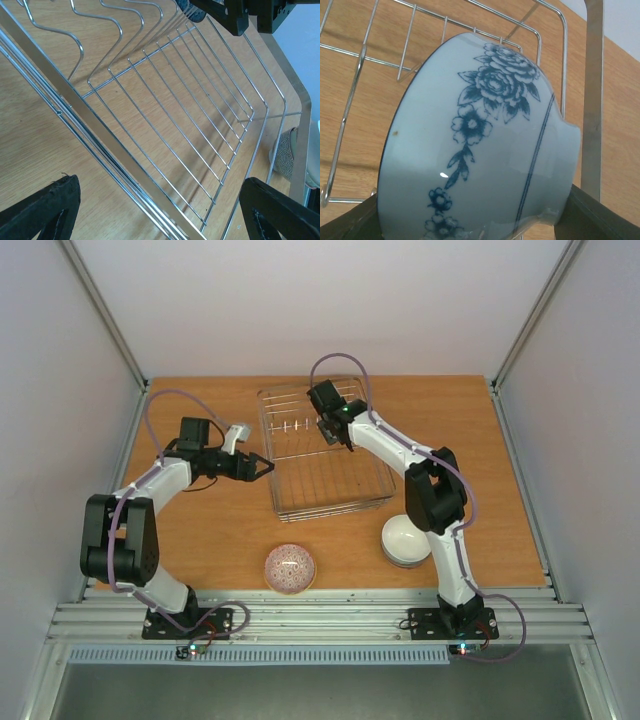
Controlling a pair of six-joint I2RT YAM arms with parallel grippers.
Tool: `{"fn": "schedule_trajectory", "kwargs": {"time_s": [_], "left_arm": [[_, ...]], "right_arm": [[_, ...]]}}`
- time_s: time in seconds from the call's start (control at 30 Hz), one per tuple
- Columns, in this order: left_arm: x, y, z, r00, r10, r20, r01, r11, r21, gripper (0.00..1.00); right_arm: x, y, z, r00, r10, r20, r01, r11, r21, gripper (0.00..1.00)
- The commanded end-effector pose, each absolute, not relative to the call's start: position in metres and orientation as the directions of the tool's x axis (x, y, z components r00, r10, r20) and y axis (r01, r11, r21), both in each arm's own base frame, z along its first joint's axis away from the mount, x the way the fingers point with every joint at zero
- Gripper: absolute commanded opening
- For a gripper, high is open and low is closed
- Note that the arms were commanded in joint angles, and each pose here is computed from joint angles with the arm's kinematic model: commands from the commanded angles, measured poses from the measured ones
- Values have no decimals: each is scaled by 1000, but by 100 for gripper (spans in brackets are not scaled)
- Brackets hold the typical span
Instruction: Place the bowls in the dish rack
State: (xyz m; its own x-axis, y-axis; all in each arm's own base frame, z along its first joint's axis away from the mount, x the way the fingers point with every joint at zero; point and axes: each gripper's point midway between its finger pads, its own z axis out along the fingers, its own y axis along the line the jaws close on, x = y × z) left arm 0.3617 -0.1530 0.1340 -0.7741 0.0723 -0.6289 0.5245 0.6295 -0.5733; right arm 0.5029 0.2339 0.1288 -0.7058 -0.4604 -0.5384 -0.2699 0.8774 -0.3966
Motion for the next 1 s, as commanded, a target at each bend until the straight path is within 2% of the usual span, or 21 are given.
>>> {"fn": "schedule_trajectory", "kwargs": {"time_s": [0.0,0.17,0.5,0.67,0.8,0.97], "left_arm": [[368,-154,146,-743,80,-665,561,616,-553,88],[367,-153,149,-735,89,-673,570,620,-540,88],[351,-157,167,-683,141,-717,639,591,-492,88],[306,-179,182,-553,328,-766,790,500,-355,87],[267,-190,172,-435,499,-749,879,418,-232,87],[226,-191,162,-351,621,-701,933,293,-209,86]], "right_arm": [[506,234,142,-679,-424,-600,-241,900,-364,73],[502,235,152,-660,-406,-632,-242,911,-333,98],[477,240,192,-604,-316,-732,-270,945,-185,99],[452,231,211,-569,-210,-795,-243,967,-82,99],[426,217,230,-546,-121,-829,-214,977,-1,99],[389,186,231,-548,-14,-837,-133,988,71,99]]}}
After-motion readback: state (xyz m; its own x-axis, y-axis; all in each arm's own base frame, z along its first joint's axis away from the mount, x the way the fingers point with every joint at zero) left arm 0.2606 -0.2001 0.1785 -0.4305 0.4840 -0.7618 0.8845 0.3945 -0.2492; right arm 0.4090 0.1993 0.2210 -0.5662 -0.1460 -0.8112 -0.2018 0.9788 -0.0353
